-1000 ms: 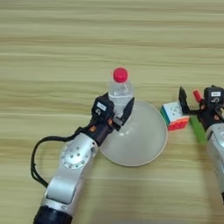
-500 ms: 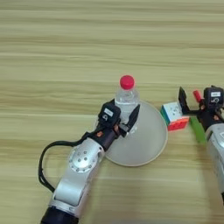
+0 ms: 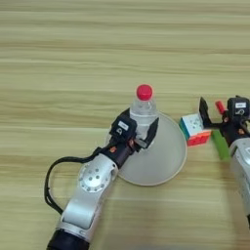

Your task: Move the objects on the table

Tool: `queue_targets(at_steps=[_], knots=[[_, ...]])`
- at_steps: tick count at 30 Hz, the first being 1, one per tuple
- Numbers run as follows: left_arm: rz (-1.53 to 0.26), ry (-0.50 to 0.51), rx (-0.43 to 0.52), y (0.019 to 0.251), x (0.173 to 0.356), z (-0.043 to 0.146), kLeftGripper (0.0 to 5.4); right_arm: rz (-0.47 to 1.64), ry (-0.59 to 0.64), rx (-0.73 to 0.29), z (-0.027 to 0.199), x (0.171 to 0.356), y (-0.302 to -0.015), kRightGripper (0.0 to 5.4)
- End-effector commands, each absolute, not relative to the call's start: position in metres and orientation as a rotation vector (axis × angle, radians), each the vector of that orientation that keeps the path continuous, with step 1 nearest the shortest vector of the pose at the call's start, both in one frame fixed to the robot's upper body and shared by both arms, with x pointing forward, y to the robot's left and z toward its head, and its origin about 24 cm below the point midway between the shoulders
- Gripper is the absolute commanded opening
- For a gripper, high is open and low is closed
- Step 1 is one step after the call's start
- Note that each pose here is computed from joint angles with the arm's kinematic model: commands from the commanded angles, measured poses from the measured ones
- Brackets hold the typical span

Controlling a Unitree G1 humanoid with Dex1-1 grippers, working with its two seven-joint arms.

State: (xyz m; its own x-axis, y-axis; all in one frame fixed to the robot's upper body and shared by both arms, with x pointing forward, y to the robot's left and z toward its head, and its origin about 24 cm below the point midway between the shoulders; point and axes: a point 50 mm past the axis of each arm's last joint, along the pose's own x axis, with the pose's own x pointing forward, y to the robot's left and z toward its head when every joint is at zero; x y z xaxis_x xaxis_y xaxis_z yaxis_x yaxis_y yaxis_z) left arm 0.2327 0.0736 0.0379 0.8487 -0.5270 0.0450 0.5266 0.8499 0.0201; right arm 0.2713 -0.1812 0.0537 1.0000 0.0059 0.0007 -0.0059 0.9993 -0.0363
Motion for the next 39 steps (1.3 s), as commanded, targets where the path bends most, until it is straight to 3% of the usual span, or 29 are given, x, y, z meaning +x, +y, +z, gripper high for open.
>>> queue_targets(at_steps=[1, 11, 33, 39], knots=[[-0.551, -0.044, 0.016, 0.073, 0.233, 0.037, 4.35, 0.006, 0.004, -0.032, 0.053, 0.272, -0.181, 5.40], [-0.547, -0.051, 0.022, 0.074, 0.233, 0.039, 5.32, 0.005, 0.004, -0.032, 0.053, 0.272, -0.180, 5.40], [-0.537, -0.022, 0.023, 0.084, 0.215, 0.039, 5.37, 0.005, -0.001, -0.025, 0.053, 0.273, -0.178, 5.40], [-0.538, 0.003, 0.028, 0.087, 0.202, 0.036, 5.37, 0.003, -0.002, -0.022, 0.054, 0.274, -0.178, 5.40]])
